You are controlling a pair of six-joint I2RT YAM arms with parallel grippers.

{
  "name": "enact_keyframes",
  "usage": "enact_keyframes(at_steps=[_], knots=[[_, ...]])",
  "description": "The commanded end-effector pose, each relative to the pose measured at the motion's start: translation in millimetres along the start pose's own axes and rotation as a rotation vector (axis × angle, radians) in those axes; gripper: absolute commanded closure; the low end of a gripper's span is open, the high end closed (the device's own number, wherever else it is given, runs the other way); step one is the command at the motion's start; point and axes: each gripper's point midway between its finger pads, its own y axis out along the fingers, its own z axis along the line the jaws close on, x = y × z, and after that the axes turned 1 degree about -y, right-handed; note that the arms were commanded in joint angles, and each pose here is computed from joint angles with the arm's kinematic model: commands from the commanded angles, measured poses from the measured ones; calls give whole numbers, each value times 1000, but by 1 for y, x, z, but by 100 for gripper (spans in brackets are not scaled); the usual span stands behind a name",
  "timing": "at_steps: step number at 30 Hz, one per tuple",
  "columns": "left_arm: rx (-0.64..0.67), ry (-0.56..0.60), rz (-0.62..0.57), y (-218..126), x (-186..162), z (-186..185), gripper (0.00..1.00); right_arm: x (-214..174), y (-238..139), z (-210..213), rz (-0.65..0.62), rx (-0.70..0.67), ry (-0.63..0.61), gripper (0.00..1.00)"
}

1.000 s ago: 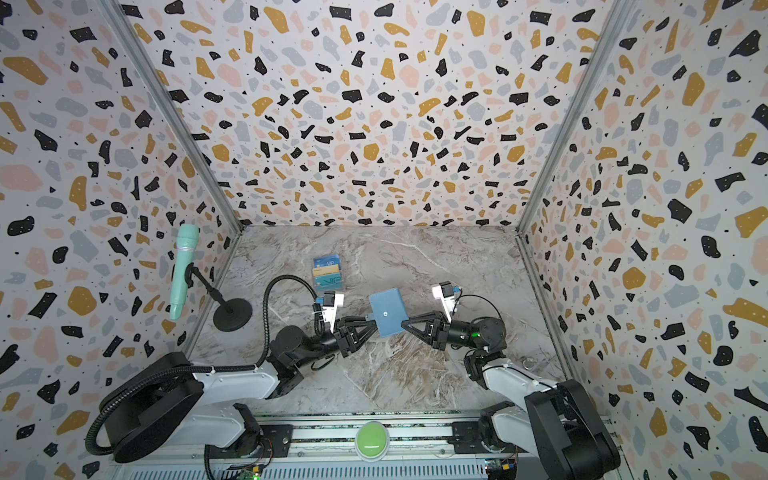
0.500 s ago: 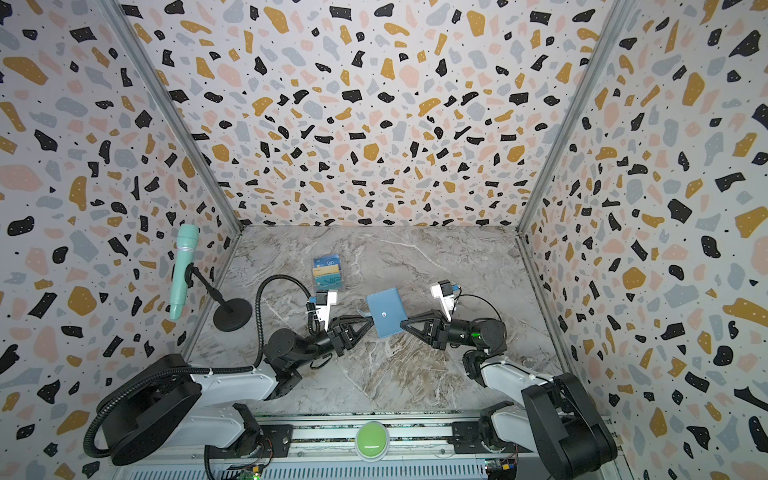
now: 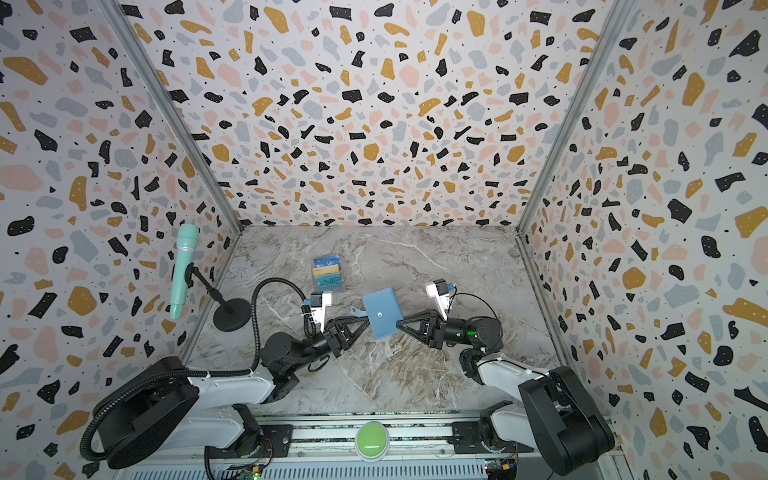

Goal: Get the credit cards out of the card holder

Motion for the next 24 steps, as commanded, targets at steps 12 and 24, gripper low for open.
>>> enact_keyframes(at_steps=[12,24], knots=[[-135,30,-112,-6,26,-34,89,4,10,12,24,49,-60,100],[-164,22,-83,-3,24,-39,100,-6,29,-10,140,-61,-78,58]])
